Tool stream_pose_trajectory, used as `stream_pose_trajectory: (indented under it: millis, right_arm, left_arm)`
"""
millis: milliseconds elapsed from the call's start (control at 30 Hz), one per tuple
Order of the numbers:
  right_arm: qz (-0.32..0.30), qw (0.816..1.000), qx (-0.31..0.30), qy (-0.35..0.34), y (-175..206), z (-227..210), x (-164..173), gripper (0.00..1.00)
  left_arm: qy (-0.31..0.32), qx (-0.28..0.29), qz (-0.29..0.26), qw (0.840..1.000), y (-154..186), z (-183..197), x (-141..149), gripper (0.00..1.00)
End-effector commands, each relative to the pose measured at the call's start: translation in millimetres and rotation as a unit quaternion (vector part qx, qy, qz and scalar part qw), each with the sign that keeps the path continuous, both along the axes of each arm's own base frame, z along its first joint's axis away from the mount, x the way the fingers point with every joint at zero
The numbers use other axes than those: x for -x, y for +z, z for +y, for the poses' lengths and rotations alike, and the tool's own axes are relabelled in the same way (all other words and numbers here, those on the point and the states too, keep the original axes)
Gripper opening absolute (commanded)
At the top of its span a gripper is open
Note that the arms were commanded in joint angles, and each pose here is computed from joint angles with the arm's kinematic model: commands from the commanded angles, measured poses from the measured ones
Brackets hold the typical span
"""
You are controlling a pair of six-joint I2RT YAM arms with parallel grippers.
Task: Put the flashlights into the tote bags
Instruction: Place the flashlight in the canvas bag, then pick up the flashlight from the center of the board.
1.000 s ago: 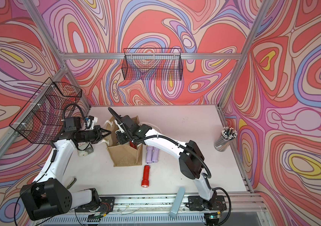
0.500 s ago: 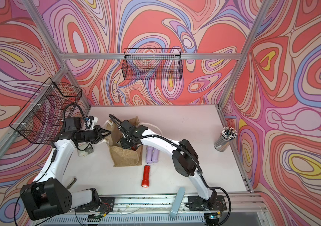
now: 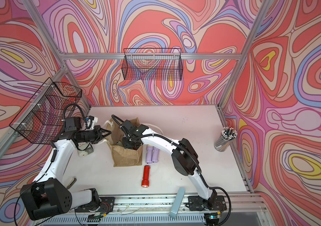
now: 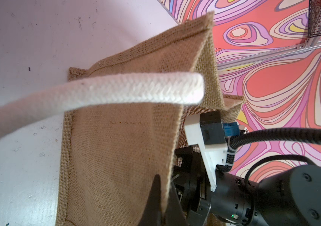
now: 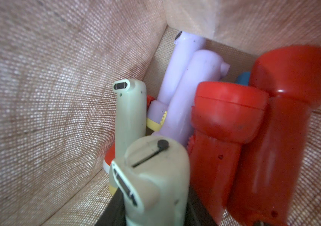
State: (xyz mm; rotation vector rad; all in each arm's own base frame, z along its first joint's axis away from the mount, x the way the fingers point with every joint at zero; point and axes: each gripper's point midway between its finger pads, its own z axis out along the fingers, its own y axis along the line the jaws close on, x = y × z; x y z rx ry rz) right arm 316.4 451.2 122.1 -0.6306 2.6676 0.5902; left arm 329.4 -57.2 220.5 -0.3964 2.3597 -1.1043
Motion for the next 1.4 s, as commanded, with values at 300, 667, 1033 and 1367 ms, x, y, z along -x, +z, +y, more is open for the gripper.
stream_pose_trajectory:
  millis: [300, 667, 1033, 1367]
  right_arm:
    - [0.001, 0.999, 0.040, -0.008, 3, -21, -4, 0.70]
    - [-0.126, 0.991, -0.038, -0.020, 127, -32, -16, 0.72]
    - [-0.204, 0.970, -0.123, -0.051, 215, -81, 11, 0.75]
    - [-0.159, 0.974, -0.085, -0.135, 185, -150, 45, 0.73]
  left_arm:
    - [-0.007, 0.007, -0.003, 1.000, 1, -3, 1, 0.00]
    - [-0.008, 0.006, -0.006, 1.000, 3, -3, 2, 0.00]
    - [-0.006, 0.004, -0.008, 1.000, 4, -3, 2, 0.00]
    - [-0.004, 0.001, -0.007, 1.000, 4, -2, 2, 0.00]
